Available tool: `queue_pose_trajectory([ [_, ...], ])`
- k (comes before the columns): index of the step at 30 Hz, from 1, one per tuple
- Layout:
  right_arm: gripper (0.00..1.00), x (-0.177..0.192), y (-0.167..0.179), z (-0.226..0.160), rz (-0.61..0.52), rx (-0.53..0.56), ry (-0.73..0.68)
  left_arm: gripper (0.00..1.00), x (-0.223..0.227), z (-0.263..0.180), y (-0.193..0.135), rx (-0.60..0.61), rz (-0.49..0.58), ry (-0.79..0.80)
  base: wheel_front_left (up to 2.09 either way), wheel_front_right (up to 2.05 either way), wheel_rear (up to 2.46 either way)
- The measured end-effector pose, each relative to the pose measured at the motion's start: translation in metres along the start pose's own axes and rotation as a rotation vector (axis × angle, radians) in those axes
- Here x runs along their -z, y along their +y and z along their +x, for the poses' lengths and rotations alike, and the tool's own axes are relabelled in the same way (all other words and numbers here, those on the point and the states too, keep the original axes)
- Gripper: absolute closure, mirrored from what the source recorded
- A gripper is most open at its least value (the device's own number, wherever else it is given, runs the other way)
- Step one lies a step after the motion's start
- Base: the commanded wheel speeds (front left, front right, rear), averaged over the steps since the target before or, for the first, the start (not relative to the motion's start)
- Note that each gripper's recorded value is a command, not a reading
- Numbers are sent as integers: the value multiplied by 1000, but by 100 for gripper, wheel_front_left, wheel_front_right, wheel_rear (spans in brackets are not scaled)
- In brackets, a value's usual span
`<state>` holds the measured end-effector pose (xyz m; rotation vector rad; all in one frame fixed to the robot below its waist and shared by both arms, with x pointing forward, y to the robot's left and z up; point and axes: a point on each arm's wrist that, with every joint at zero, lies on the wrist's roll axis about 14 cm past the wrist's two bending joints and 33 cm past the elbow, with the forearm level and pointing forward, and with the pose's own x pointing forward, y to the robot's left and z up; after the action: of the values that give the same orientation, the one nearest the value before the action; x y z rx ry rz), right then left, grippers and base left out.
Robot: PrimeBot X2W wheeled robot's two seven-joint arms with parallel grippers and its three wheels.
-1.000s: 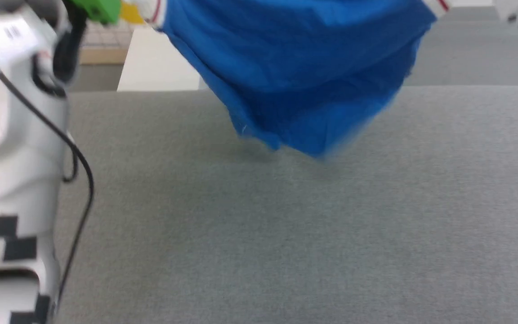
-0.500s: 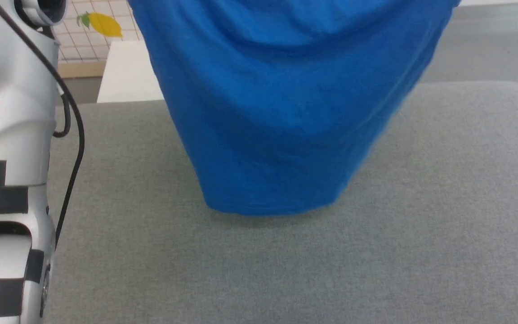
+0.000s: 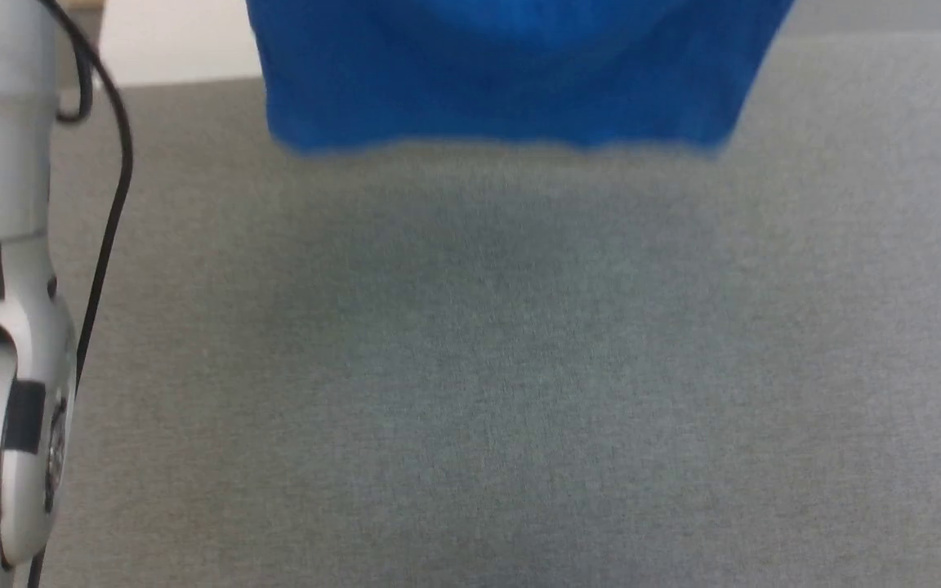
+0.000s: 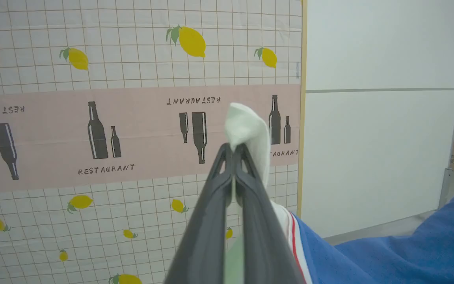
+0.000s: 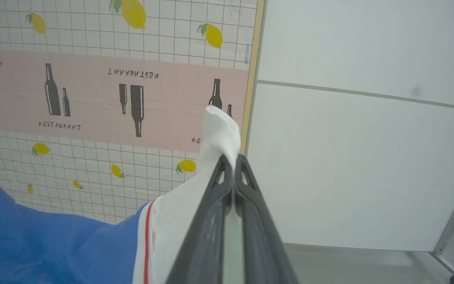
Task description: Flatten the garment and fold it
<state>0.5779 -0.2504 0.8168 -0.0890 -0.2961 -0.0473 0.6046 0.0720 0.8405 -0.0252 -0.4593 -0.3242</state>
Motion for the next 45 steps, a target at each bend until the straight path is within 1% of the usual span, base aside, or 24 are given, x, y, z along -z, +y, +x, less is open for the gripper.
queue_pose_trajectory([
  [4, 100, 2, -5, 22, -71, 22, -63, 100, 5, 20, -5, 3, 3, -93, 0, 0, 0],
  [6, 100, 7, -3, 34, -117, 23, -90, 100, 10, 28, -2, -5, 2, -143, 0, 0, 0],
  [9, 100, 20, 2, 50, -187, 12, -104, 100, 26, 37, 4, -16, -11, -173, 0, 0, 0],
  [11, 100, 34, 4, 59, -198, 9, -98, 100, 44, 42, 6, -19, -25, -165, 0, 0, 0],
  [14, 100, 66, 5, 71, -208, 2, -61, 100, 80, 43, 12, -25, -35, -125, 0, 0, 0],
  [16, 100, 94, 10, 77, -210, -9, -25, 100, 105, 41, 22, -44, -33, -95, 0, 0, 0],
  [21, 100, 128, 22, 88, -219, -39, -2, 100, 140, 37, 38, -75, -30, -66, 0, 0, 0],
  [26, 100, 162, 38, 94, -241, -87, 26, 100, 172, 34, 41, -65, -61, -30, 0, 0, 0],
  [29, 100, 178, 50, 95, -230, -125, 28, 100, 185, 30, 42, -46, -84, -17, 0, 0, 0],
  [31, 100, 183, 58, 94, -214, -151, 23, 100, 190, 26, 43, -40, -122, -14, 0, 0, 0],
  [35, 100, 197, 64, 81, -149, -190, 34, 100, 203, 8, 44, -25, -178, 21, 0, 0, 0],
  [39, 100, 198, 50, 64, -43, -185, 43, 100, 208, -16, 44, -11, -242, 64, 0, 0, 0],
  [42, 100, 193, 31, 50, 10, -173, 46, 100, 205, -38, 44, 6, -276, 92, 0, 0, 0],
  [45, 100, 199, 17, 33, 50, -164, 75, 100, 208, -64, 45, -3, -313, 132, 0, 0, 0],
])
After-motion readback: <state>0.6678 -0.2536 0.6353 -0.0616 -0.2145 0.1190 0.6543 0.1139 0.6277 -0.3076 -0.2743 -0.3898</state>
